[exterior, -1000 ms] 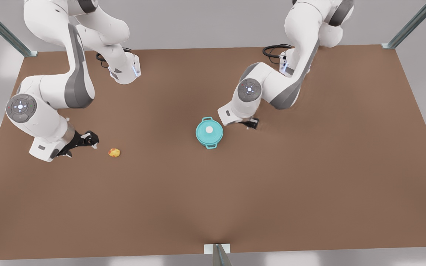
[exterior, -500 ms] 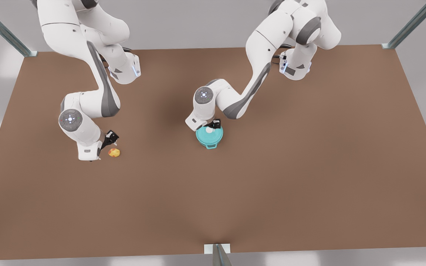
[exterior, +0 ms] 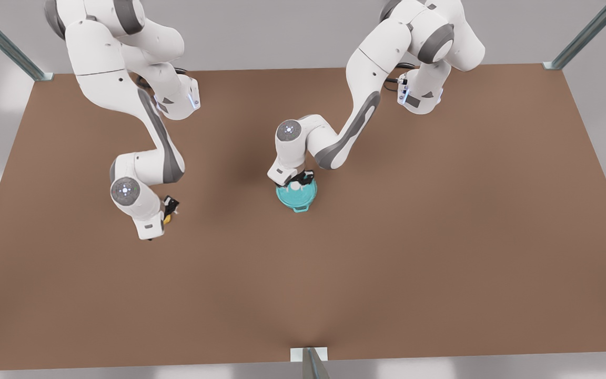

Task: Open the pot lid and put the potato into the pot

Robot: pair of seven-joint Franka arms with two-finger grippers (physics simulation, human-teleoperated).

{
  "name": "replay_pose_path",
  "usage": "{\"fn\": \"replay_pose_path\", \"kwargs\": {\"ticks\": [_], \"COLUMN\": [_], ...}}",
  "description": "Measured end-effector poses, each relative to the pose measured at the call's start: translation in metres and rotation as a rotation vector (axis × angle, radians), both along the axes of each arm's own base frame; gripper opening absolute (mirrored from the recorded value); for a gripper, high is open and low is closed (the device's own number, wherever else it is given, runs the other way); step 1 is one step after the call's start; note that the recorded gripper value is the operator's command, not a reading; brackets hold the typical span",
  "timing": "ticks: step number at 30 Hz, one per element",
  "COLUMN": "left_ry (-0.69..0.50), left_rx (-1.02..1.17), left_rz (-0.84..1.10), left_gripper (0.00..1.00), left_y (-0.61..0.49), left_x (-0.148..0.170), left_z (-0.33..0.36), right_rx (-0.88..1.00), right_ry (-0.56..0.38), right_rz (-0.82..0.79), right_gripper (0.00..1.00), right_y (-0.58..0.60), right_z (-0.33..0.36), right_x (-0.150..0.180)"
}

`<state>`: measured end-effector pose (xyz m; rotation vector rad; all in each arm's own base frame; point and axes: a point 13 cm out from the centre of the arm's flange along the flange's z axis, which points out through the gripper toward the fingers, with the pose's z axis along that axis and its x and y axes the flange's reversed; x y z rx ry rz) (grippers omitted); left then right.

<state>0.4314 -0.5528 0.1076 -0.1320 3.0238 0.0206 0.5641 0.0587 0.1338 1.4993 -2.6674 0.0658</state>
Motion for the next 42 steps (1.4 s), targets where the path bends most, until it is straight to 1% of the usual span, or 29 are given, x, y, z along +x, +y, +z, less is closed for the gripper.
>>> {"fn": "replay_pose_path", "kwargs": {"ticks": [1, 4, 5, 6, 7, 8, 9, 11, 12, 14, 16, 17, 20, 22, 23, 24, 25, 26, 27, 32, 37, 42], "left_ry": [-0.002, -0.011, -0.019, -0.037, -0.059, -0.078, -0.082, -0.061, -0.046, -0.032, -0.034, -0.037, -0.058, -0.082, -0.094, -0.108, -0.107, -0.093, -0.087, -0.012, 0.054, 0.084], "left_rx": [-0.002, -0.012, -0.021, -0.042, -0.068, -0.087, -0.082, -0.048, -0.032, -0.021, -0.024, -0.030, -0.053, -0.047, -0.063, -0.103, -0.130, -0.136, -0.142, -0.129, -0.119, -0.116], "left_rz": [0.011, 0.043, 0.055, 0.076, 0.112, 0.173, 0.253, 0.423, 0.474, 0.493, 0.476, 0.464, 0.435, 0.423, 0.455, 0.535, 0.591, 0.594, 0.568, 0.303, 0.178, 0.097], "left_gripper": [0.40, 0.39, 0.39, 0.39, 0.40, 0.40, 0.40, 0.40, 0.40, 0.40, 0.42, 1.00, 1.00, 1.00, 1.00, 1.00, 1.00, 1.00, 1.00, 1.00, 1.00, 1.00], "left_y": [0.000, -0.002, -0.003, -0.005, -0.004, 0.013, 0.049, 0.157, 0.200, 0.231, 0.237, 0.237, 0.250, 0.288, 0.327, 0.397, 0.462, 0.493, 0.501, 0.438, 0.441, 0.454], "left_x": [0.000, 0.003, 0.007, 0.019, 0.042, 0.078, 0.119, 0.201, 0.224, 0.244, 0.251, 0.253, 0.270, 0.290, 0.305, 0.319, 0.296, 0.255, 0.244, 0.220, 0.205, 0.199], "left_z": [0.000, 0.005, 0.012, 0.028, 0.050, 0.069, 0.069, 0.035, 0.007, -0.034, -0.047, -0.048, -0.026, 0.014, 0.068, 0.147, 0.217, 0.255, 0.275, 0.302, 0.300, 0.298], "right_rx": [0.000, 0.000, 0.001, 0.001, 0.002, 0.003, 0.005, 0.020, 0.028, 0.043, 0.056, 0.062, 0.077, 0.096, 0.104, 0.109, 0.114, 0.117, 0.120, 0.130, 0.132, 0.133], "right_ry": [0.007, 0.041, 0.051, 0.063, 0.076, 0.089, 0.100, 0.125, 0.136, 0.159, 0.173, 0.176, 0.160, 0.135, 0.127, 0.122, 0.119, 0.116, 0.114, 0.107, 0.105, 0.106], "right_rz": [0.003, 0.013, 0.019, 0.025, 0.030, 0.030, 0.030, 0.027, 0.025, 0.023, 0.025, 0.028, 0.045, 0.057, 0.064, 0.069, 0.076, 0.082, 0.089, 0.098, 0.123, 0.152], "right_gripper": [1.00, 1.00, 1.00, 1.00, 1.00, 1.00, 1.00, 1.00, 1.00, 1.00, 1.00, 1.00, 1.00, 1.00, 1.00, 1.00, 1.00, 1.00, 1.00, 1.00, 1.00, 1.00], "right_y": [-0.005, -0.018, -0.021, -0.022, -0.025, -0.030, -0.034, -0.037, -0.038, -0.038, -0.036, -0.035, -0.032, -0.023, -0.020, -0.019, -0.018, -0.018, -0.017, -0.035, -0.046, -0.048], "right_z": [-0.005, -0.022, -0.027, -0.032, -0.038, -0.043, -0.047, -0.056, -0.061, -0.071, -0.079, -0.084, -0.089, -0.082, -0.080, -0.079, -0.079, -0.078, -0.078, -0.079, -0.083, -0.087], "right_x": [-0.001, -0.010, -0.014, -0.018, -0.024, -0.029, -0.034, -0.044, -0.048, -0.056, -0.060, -0.062, -0.056, -0.046, -0.043, -0.041, -0.040, -0.039, -0.038, -0.034, -0.036, -0.048]}}
